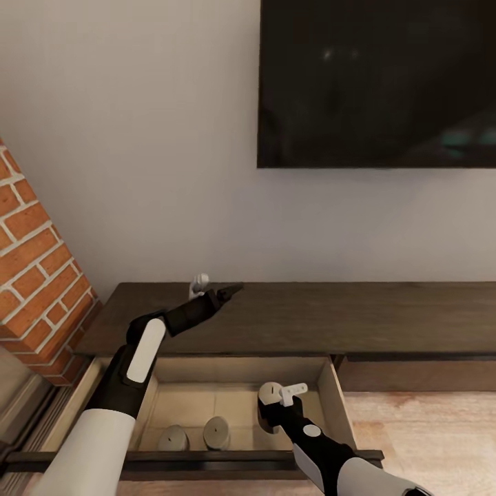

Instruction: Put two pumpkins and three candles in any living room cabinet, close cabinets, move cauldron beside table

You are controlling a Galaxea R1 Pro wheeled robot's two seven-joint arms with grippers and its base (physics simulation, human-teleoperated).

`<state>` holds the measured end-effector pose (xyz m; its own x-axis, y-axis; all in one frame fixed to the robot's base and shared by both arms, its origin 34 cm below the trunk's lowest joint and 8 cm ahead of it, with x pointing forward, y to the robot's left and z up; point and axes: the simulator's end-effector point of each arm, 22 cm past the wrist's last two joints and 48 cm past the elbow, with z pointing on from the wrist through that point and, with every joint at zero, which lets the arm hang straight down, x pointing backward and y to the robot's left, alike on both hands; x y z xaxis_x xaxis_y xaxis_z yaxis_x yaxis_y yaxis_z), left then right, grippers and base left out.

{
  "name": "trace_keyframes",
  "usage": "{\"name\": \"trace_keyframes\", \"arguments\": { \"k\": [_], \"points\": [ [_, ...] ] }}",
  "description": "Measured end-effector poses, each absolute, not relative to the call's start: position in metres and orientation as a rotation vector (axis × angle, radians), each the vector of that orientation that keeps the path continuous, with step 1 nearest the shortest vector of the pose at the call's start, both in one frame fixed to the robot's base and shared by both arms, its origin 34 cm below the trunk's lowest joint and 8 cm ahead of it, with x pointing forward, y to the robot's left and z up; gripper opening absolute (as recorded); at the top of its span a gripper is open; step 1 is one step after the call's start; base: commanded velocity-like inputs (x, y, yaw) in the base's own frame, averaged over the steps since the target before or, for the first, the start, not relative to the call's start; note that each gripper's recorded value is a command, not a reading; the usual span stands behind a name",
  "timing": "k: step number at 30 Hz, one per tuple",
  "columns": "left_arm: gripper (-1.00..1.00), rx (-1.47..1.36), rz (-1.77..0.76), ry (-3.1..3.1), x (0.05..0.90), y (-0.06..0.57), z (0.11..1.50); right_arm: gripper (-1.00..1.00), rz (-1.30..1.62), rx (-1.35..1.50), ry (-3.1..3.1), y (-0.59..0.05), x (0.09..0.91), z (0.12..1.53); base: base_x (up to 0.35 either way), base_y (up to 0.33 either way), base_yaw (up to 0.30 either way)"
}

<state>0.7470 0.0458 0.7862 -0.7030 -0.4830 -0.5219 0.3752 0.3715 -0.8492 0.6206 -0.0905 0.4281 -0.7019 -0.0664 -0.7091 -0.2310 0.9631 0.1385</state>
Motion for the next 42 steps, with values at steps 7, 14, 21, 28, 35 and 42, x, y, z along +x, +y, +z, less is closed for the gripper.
{"name": "trace_keyframes", "arguments": {
  "k": [7,14,21,28,35,42],
  "points": [
    [1.00,-0.103,-1.428,1.848,0.749,0.048,0.790,-1.00,0.274,-0.196,2.344,-0.095,0.621,0.428,0.122,-0.011,0.000],
    [1.00,-0.103,-1.429,1.847,0.749,0.047,0.790,-1.00,0.273,-0.190,2.346,-0.097,0.621,0.427,0.005,0.000,0.000],
    [1.00,-0.102,-1.429,1.848,0.747,0.047,0.780,-1.00,0.276,-0.190,2.346,-0.095,0.619,0.417,0.000,0.000,0.000],
    [1.00,-0.101,-1.429,1.848,0.745,0.047,0.766,-1.00,0.275,-0.192,2.346,-0.095,0.617,0.402,0.000,0.000,0.000],
    [1.00,-0.101,-1.428,1.848,0.742,0.047,0.751,-1.00,0.273,-0.191,2.346,-0.096,0.614,0.388,0.000,0.000,0.000],
    [1.00,-0.104,-1.429,1.851,0.740,0.047,0.738,-1.00,0.275,-0.189,2.352,-0.095,0.610,0.375,0.000,0.000,0.000]
  ]
}}
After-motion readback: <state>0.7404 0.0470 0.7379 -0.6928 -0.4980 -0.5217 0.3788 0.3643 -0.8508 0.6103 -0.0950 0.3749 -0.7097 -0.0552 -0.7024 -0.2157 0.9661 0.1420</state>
